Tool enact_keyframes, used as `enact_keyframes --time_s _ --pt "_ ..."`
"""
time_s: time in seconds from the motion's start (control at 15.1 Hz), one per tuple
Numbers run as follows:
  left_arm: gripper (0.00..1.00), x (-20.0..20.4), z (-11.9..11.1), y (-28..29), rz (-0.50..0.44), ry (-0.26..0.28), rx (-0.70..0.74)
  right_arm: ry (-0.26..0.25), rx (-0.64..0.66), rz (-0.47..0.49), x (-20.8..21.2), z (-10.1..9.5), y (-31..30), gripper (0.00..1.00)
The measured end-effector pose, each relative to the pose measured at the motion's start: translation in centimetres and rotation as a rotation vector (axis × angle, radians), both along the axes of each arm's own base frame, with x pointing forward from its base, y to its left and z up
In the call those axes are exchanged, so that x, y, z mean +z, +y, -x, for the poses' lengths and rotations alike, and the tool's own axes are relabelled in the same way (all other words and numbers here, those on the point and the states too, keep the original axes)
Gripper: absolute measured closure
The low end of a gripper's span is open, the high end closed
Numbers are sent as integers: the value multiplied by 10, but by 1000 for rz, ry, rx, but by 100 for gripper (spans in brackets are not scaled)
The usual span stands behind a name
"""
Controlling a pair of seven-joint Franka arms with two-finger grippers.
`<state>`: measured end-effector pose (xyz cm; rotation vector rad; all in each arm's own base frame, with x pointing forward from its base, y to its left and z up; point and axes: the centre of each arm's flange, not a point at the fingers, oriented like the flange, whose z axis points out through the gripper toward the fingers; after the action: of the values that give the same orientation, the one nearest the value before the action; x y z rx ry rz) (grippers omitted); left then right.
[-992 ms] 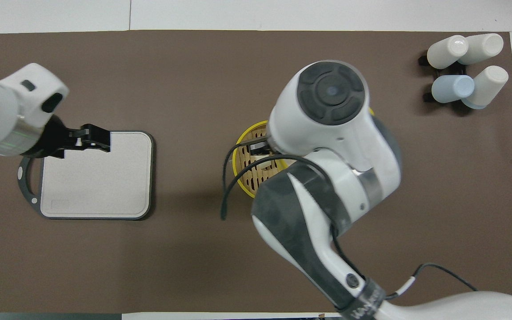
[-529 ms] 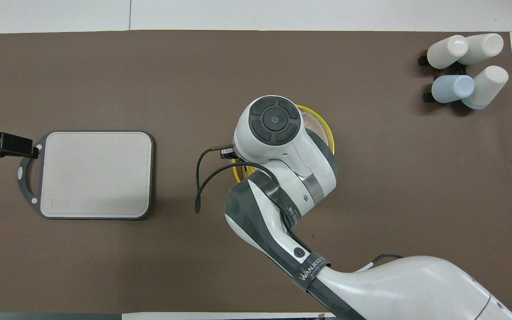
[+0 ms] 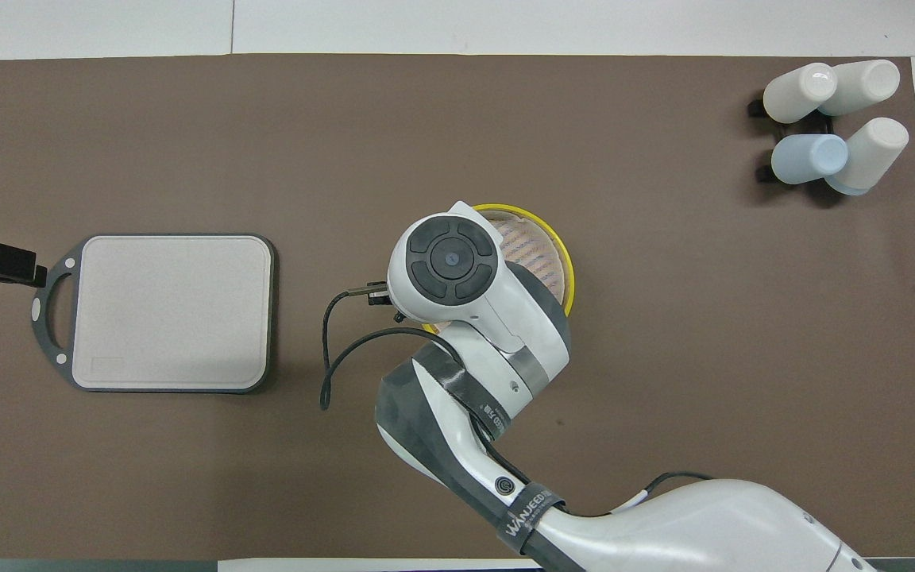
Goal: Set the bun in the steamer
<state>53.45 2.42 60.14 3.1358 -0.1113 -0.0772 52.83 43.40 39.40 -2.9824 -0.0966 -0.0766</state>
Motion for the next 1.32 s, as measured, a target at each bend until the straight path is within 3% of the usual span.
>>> enact_keyframes --time_s 0.33,0.4,0.66,0.86,0.99,1.19,1.32 --pt "0 17 0 3 -14 2 -1 -31 -2 -19 -4 6 -3 92" --pt "0 18 -1 3 -14 3 -1 -24 -3 -17 -7 8 -3 86" --pt "0 15 -3 0 -15 17 -8 -14 -2 -11 -7 11 -1 45" --pt "0 14 -4 -3 -10 19 -13 -13 -37 8 34 -11 -22 15" --pt "0 15 -4 -5 -9 17 -15 -2 -69 41 73 -36 -75 0" --pt "0 18 -4 -4 -6 11 -13 43 -137 106 127 -63 -205 0" --pt "0 18 -4 -5 4 9 -13 98 -96 144 151 -60 -278 0"
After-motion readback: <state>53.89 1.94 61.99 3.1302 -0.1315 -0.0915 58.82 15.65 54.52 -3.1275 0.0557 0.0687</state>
